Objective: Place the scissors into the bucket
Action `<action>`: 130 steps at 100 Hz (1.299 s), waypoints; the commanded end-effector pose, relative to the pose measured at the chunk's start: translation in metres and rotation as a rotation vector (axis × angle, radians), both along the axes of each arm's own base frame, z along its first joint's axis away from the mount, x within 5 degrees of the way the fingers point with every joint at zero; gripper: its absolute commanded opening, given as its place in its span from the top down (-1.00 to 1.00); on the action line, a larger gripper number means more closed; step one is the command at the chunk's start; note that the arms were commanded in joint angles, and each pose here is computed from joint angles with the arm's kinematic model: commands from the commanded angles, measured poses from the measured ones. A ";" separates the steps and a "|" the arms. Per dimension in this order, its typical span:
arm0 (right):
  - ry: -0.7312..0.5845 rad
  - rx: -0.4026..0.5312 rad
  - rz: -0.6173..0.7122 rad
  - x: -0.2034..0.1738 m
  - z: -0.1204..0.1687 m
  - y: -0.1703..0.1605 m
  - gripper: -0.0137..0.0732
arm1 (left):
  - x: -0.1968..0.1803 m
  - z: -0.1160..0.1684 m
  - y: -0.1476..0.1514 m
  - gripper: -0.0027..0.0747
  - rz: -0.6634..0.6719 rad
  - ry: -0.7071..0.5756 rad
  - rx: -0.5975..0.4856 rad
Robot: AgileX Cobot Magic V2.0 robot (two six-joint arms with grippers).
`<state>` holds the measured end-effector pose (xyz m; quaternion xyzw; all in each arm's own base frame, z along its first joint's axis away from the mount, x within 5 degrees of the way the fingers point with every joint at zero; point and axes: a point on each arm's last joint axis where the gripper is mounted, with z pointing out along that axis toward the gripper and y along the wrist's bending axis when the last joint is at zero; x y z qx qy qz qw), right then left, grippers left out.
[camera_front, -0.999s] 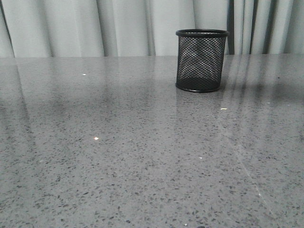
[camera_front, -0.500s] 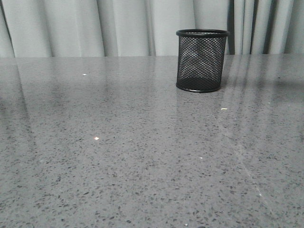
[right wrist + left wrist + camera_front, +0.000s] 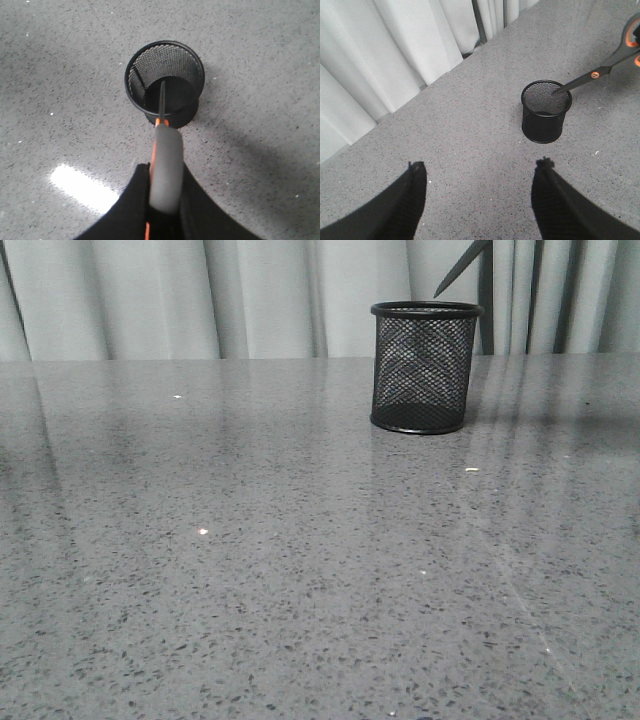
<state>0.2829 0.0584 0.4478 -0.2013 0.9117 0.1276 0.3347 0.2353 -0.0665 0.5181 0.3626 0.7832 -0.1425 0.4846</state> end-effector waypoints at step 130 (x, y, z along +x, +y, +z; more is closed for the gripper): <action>0.050 -0.059 0.035 0.068 -0.022 0.023 0.70 | -0.012 0.019 -0.001 -0.15 0.003 -0.086 -0.077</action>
